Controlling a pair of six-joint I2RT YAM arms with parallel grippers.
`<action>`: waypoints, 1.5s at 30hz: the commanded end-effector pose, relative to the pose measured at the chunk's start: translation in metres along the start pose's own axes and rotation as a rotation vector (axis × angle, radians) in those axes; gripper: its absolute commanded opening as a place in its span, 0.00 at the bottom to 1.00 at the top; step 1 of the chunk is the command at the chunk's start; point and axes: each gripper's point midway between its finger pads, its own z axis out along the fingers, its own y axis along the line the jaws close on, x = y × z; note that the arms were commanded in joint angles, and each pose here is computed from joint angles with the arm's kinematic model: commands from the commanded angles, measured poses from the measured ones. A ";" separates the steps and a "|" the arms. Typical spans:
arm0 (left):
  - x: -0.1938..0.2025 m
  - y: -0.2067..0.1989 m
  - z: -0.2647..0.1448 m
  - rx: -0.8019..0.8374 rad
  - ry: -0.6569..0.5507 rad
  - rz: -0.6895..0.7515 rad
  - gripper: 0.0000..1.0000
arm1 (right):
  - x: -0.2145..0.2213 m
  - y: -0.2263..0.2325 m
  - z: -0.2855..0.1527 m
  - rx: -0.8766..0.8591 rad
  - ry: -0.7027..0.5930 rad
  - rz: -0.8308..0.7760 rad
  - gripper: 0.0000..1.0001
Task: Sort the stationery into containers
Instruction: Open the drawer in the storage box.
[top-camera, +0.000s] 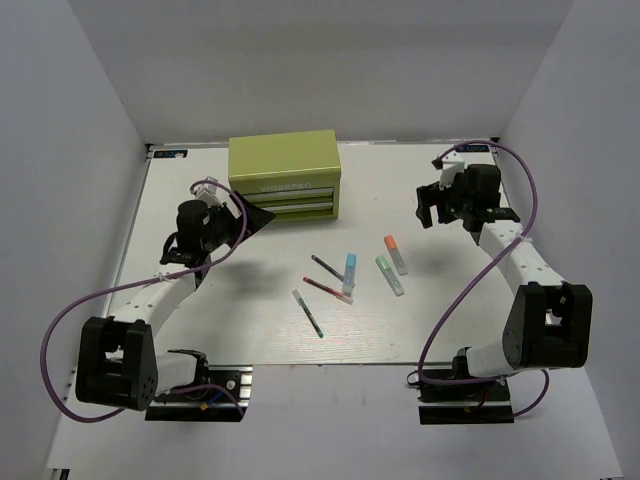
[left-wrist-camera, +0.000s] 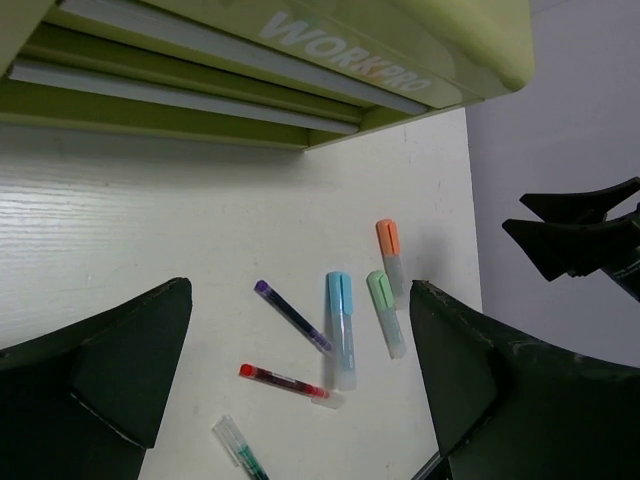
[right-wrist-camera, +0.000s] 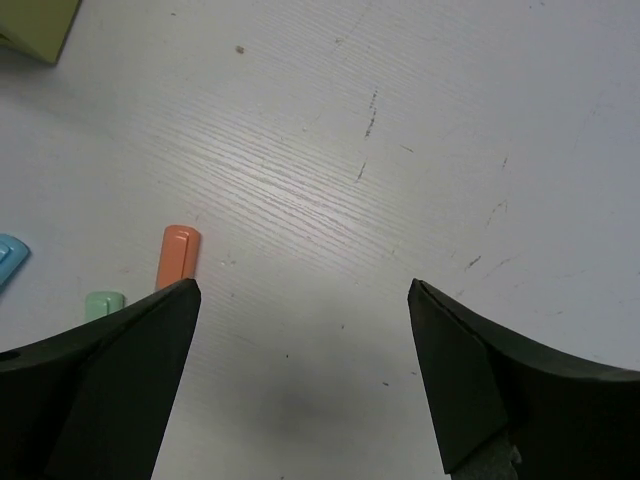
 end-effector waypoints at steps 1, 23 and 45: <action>-0.011 -0.024 0.005 0.058 -0.032 0.015 1.00 | -0.025 0.001 -0.005 -0.019 -0.066 -0.026 0.90; -0.011 -0.010 0.048 0.055 -0.134 -0.173 0.42 | -0.082 0.127 -0.032 -0.576 -0.352 -0.606 0.68; -0.029 -0.001 0.067 0.169 -0.400 -0.398 0.65 | -0.208 0.197 0.036 -0.425 -0.473 -0.605 0.82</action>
